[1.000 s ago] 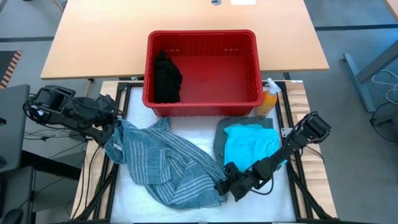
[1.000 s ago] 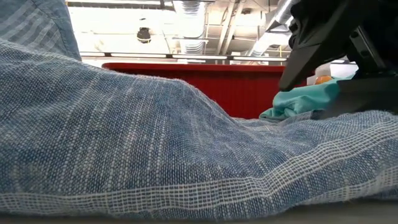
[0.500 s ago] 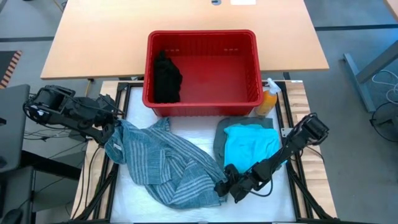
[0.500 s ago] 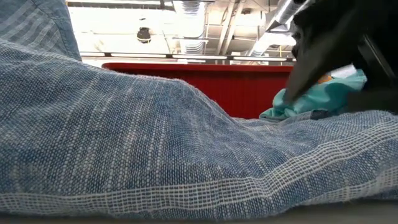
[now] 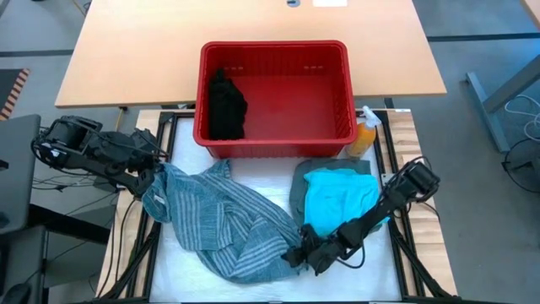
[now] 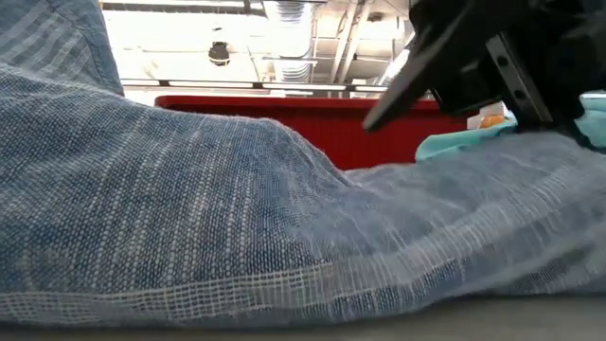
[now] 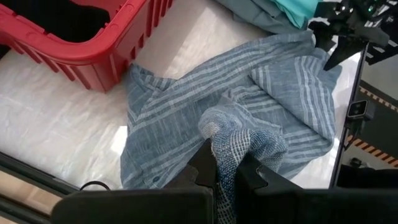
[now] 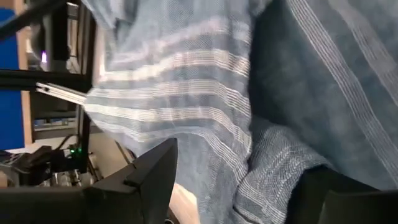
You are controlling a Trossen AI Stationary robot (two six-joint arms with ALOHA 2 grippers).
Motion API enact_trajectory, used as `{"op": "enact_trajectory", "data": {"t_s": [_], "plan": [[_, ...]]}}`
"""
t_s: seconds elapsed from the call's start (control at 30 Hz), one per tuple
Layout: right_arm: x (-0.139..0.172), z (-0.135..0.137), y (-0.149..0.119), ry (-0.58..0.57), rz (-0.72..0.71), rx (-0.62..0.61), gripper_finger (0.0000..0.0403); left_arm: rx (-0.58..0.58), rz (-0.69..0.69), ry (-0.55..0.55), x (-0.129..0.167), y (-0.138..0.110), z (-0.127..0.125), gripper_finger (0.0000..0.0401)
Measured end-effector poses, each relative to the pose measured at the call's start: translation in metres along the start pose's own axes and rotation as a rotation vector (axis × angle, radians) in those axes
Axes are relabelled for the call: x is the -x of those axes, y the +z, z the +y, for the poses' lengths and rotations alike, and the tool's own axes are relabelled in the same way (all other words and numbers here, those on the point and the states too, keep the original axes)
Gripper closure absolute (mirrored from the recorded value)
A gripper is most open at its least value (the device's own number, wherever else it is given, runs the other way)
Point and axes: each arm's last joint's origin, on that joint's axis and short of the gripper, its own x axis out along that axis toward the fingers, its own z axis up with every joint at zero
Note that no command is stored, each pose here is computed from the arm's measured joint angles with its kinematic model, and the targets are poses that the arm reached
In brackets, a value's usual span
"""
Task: Fold Laundry from Bin
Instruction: Fold the blue shirt
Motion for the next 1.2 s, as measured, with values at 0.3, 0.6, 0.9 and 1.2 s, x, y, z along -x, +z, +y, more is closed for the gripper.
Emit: {"op": "enact_trajectory", "data": {"t_s": [0.3, 0.6, 0.9, 1.2], "plan": [[-0.004, 0.001, 0.008, 0.014, -0.089, 0.031, 0.0143, -0.012, -0.004, 0.004, 0.000, 0.000, 0.000, 0.0401], [-0.013, 0.003, 0.028, 0.004, -0.137, 0.157, 0.0207, -0.013, -0.027, 0.008, 0.000, 0.002, 0.000, 0.0401], [0.005, 0.035, 0.029, 0.214, -0.058, 0.240, 0.0380, -0.016, -0.280, -0.129, 0.026, 0.019, -0.006, 0.0401], [0.156, 0.113, 0.066, 0.599, -0.235, 0.636, 0.0384, -0.136, -0.898, -0.461, 0.120, 0.055, -0.012, 0.0401]]}}
